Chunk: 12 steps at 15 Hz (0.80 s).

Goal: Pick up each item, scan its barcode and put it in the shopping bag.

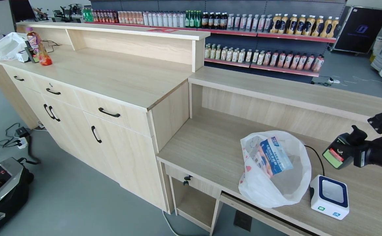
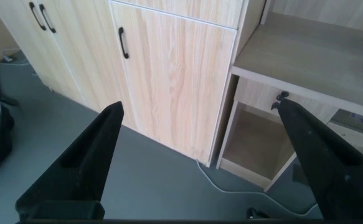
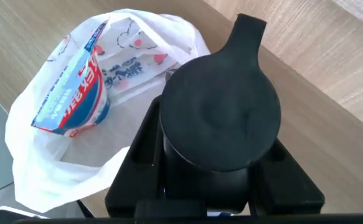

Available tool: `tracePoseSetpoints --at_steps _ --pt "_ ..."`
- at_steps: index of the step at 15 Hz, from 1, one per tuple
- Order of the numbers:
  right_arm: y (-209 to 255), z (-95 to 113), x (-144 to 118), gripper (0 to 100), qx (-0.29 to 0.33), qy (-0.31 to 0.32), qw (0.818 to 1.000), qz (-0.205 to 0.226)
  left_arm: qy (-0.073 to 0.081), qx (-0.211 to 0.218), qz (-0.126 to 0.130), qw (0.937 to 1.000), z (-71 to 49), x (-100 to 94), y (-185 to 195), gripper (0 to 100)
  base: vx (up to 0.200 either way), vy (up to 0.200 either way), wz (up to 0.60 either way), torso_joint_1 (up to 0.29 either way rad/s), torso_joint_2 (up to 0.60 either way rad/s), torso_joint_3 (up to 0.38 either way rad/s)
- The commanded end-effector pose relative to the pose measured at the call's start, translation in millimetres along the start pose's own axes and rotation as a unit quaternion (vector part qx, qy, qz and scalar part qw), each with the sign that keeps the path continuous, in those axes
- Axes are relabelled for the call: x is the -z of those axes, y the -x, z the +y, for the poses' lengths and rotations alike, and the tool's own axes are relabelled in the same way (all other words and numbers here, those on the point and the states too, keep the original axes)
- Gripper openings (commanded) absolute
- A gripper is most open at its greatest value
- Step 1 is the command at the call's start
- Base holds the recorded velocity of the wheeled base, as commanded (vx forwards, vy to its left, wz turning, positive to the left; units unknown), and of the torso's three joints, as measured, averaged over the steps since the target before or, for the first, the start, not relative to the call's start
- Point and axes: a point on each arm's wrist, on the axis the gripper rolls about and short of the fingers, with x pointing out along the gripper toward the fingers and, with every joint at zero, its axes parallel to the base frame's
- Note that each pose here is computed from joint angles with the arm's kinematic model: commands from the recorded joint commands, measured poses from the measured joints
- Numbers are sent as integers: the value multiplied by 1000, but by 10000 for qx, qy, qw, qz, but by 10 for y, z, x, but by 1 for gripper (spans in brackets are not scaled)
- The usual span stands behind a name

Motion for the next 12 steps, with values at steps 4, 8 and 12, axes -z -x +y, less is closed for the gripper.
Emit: tracePoseSetpoints --at_steps 4,8,12 --pt "-591 321 216 0 -820 -603 9947 123 1 0 -2 10000 0 0 0 100 0 0 0 0 0 0" --pt "-757 436 338 0 -1036 -553 9927 262 1 0 -2 10000 0 0 0 100 0 0 0 0 0 0" --pt "-875 433 500 0 -1090 -472 9920 438 1 0 -2 10000 0 0 0 100 0 0 0 0 0 0"
